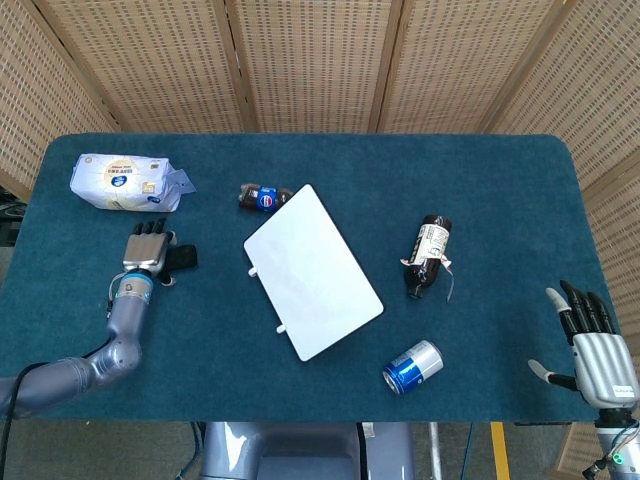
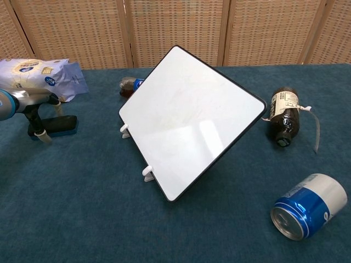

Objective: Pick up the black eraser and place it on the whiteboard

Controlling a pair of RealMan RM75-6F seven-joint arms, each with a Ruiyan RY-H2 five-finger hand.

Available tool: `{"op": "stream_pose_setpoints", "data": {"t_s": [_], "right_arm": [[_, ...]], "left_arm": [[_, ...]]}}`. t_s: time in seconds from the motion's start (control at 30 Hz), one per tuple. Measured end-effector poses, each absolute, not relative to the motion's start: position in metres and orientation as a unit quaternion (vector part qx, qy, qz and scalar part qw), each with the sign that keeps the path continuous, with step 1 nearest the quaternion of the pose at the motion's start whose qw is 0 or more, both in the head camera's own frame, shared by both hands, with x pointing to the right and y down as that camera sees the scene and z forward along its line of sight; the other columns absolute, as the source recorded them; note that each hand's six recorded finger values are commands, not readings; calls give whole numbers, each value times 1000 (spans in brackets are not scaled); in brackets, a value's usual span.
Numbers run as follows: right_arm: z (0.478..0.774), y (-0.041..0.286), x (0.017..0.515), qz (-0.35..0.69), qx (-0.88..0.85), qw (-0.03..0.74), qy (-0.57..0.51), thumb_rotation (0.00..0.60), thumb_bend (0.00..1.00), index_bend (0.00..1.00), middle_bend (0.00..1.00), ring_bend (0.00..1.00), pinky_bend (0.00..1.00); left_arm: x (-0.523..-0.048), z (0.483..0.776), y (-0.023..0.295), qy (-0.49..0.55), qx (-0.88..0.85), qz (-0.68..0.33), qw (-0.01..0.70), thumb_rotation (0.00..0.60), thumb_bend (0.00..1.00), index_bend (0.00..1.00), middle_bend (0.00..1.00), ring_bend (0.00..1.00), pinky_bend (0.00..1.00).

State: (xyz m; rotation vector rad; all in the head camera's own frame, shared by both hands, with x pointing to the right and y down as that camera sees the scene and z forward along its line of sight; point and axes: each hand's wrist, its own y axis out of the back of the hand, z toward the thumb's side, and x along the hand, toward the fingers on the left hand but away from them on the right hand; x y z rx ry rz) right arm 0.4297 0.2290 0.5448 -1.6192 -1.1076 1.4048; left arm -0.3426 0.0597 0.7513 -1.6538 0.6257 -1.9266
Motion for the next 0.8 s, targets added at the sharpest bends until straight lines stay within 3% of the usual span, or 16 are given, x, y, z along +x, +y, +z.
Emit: {"op": "stream_pose_setpoints", "data": {"t_s": [0.2, 0.53, 0.8], "right_arm": [[545, 229, 430, 543, -628, 356, -430, 600, 0, 0, 0, 0, 0], [545, 230, 429, 542, -630, 356, -428, 600, 0, 0, 0, 0, 0], [544, 230, 430, 541, -629, 356, -430, 600, 0, 0, 0, 0, 0]], "left_arm": [[-340, 753, 59, 230, -611, -709, 266, 600, 157, 314, 0, 0, 0], [-338, 754, 58, 236, -614, -704, 267, 600, 297, 348, 0, 0, 0], [-339, 755, 59, 237, -613, -705, 267, 600, 299, 378, 0, 0, 0]]}}
